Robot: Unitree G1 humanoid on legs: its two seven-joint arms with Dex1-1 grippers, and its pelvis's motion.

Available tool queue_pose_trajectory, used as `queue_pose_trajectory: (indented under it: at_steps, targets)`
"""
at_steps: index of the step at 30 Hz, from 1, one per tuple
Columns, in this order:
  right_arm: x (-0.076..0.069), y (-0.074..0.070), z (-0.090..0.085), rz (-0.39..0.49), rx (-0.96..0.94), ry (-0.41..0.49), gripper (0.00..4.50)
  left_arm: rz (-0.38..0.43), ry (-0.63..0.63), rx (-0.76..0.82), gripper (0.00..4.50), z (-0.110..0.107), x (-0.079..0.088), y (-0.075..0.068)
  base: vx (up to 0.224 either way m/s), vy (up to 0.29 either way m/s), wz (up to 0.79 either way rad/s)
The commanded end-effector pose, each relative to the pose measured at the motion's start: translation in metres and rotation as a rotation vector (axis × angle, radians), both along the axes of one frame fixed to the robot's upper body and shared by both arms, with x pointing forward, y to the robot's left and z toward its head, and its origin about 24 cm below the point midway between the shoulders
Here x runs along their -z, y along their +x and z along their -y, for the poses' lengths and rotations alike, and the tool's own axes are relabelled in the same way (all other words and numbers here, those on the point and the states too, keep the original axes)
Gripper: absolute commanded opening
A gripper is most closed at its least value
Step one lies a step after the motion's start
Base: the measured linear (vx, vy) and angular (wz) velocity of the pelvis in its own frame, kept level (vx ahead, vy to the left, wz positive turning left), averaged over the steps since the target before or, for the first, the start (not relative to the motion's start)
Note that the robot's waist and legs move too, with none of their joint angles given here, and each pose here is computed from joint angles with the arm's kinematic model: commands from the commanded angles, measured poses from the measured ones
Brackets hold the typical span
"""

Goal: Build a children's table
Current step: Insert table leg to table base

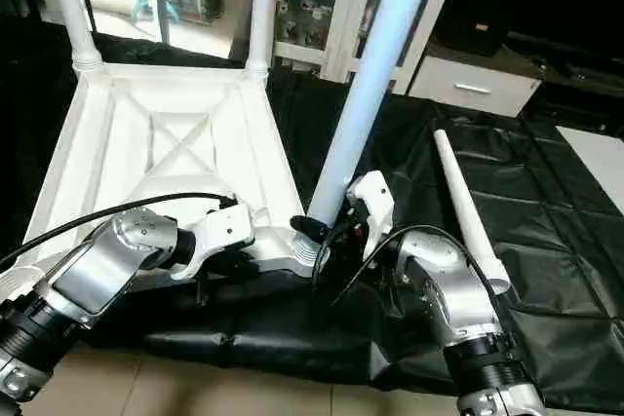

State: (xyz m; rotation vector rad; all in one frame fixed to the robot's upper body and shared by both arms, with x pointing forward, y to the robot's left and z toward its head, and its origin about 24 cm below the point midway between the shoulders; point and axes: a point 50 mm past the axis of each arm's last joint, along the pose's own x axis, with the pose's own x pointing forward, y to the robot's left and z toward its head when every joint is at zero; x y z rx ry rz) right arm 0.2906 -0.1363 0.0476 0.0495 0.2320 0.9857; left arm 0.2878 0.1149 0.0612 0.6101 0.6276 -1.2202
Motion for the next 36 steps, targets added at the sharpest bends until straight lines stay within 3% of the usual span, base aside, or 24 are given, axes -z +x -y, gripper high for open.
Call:
queue_pose_trajectory:
  at_steps: [1, 13, 15, 16, 19, 22, 25, 29, 32, 36]
  targets:
    - [0.054, -0.02, 0.026, -0.273, 0.081, -0.176, 1.85, 0.05, -0.062, 0.055, 0.0, 0.01, -0.015, 0.0, 0.0, 0.0, 0.0]
    - [0.059, -0.022, 0.028, -0.282, 0.148, -0.16, 1.85, 0.047, -0.073, 0.015, 0.0, 0.009, -0.013, 0.001, 0.0, 0.0, 0.0]
    - [0.061, -0.018, 0.03, -0.274, 0.229, -0.179, 1.85, 0.054, -0.091, -0.022, 0.0, 0.011, -0.013, 0.004, 0.0, 0.0, 0.0]
    - [0.066, -0.008, 0.035, -0.271, 0.408, -0.221, 1.85, 0.066, -0.135, -0.104, 0.0, 0.016, -0.013, 0.009, 0.0, 0.0, 0.0]
    - [0.069, 0.005, 0.04, -0.281, 0.65, -0.258, 1.85, 0.095, -0.165, -0.223, 0.0, 0.026, -0.013, 0.02, 0.0, 0.0, 0.0]
    - [0.07, 0.011, 0.04, -0.292, 0.746, -0.263, 1.85, 0.108, -0.178, -0.285, 0.0, 0.033, -0.015, 0.026, 0.0, 0.0, 0.0]
    - [0.069, 0.027, 0.024, -0.311, 0.921, -0.293, 1.85, 0.168, -0.215, -0.44, 0.0, 0.061, -0.026, 0.044, 0.0, 0.0, 0.0]
    - [0.062, 0.041, -0.004, -0.311, 0.988, -0.285, 1.85, 0.204, -0.295, -0.465, 0.0, 0.096, -0.042, 0.05, 0.0, 0.0, 0.0]
    - [0.057, 0.046, -0.012, -0.297, 0.997, -0.283, 1.85, 0.215, -0.31, -0.463, 0.0, 0.102, -0.046, 0.051, 0.0, 0.0, 0.0]
    - [0.051, 0.052, -0.012, -0.275, 1.01, -0.267, 1.85, 0.219, -0.299, -0.48, 0.0, 0.093, -0.045, 0.054, 0.0, 0.0, 0.0]
